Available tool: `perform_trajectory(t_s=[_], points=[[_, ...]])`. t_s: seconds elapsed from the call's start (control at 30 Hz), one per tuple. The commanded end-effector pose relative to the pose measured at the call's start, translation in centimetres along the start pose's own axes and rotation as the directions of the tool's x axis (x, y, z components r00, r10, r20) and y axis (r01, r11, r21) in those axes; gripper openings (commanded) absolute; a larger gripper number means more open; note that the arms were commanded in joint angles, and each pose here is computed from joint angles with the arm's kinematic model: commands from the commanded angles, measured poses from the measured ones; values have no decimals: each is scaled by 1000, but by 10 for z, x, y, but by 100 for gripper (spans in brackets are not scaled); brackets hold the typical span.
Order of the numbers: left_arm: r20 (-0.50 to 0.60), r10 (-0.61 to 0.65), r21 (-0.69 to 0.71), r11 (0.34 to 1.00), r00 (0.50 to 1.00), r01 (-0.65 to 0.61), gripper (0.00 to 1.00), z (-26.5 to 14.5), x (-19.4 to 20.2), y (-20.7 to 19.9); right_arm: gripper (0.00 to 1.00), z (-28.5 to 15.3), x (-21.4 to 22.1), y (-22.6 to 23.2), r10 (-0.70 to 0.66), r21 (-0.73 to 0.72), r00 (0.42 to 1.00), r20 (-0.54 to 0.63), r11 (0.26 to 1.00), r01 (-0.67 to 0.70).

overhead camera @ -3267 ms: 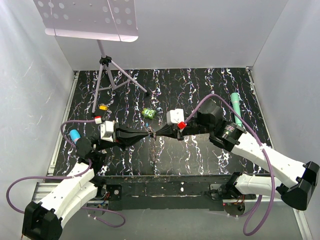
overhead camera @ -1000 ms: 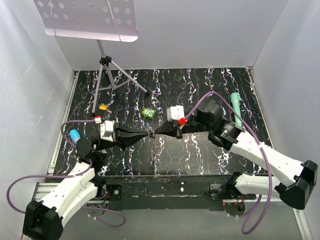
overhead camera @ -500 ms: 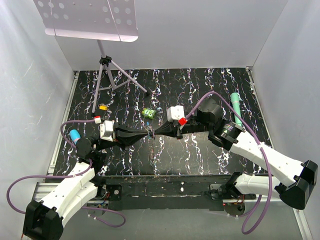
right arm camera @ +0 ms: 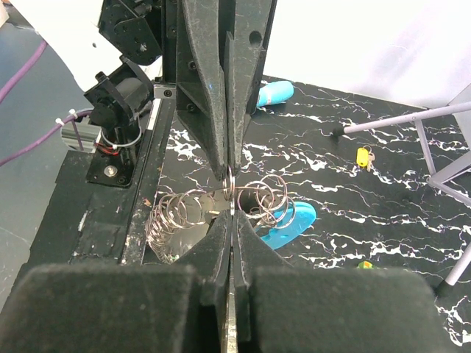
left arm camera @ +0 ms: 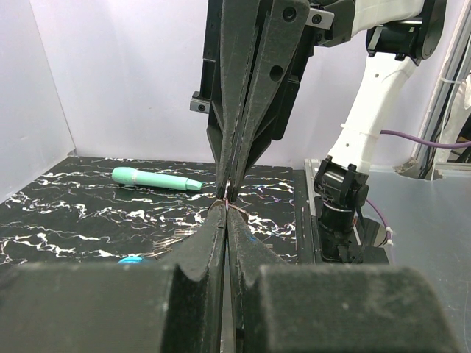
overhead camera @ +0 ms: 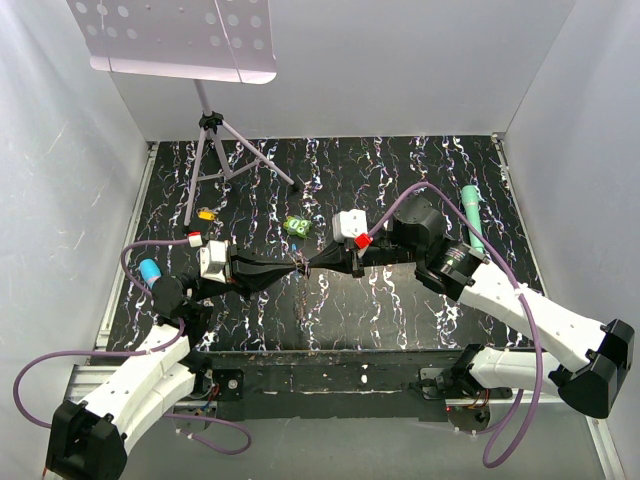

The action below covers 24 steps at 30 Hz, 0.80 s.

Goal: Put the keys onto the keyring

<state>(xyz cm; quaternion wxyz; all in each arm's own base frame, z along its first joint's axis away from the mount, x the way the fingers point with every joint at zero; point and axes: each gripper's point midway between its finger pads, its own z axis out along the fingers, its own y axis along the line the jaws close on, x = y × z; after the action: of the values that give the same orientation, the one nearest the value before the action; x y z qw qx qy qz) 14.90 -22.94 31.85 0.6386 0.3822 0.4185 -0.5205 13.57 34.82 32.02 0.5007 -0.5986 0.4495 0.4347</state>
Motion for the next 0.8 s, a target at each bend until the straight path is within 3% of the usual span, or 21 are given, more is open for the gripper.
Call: perform_trajectory(t_s=[0.0, 0.77], points=[[41, 42, -12, 999, 998, -41, 0, 0, -13, 1, 1, 0, -15, -6, -32, 13, 999, 40, 999, 31], [34, 39, -25, 999, 999, -38, 0, 0, -9, 4, 1, -2, -19, -6, -35, 17, 998, 47, 999, 34]])
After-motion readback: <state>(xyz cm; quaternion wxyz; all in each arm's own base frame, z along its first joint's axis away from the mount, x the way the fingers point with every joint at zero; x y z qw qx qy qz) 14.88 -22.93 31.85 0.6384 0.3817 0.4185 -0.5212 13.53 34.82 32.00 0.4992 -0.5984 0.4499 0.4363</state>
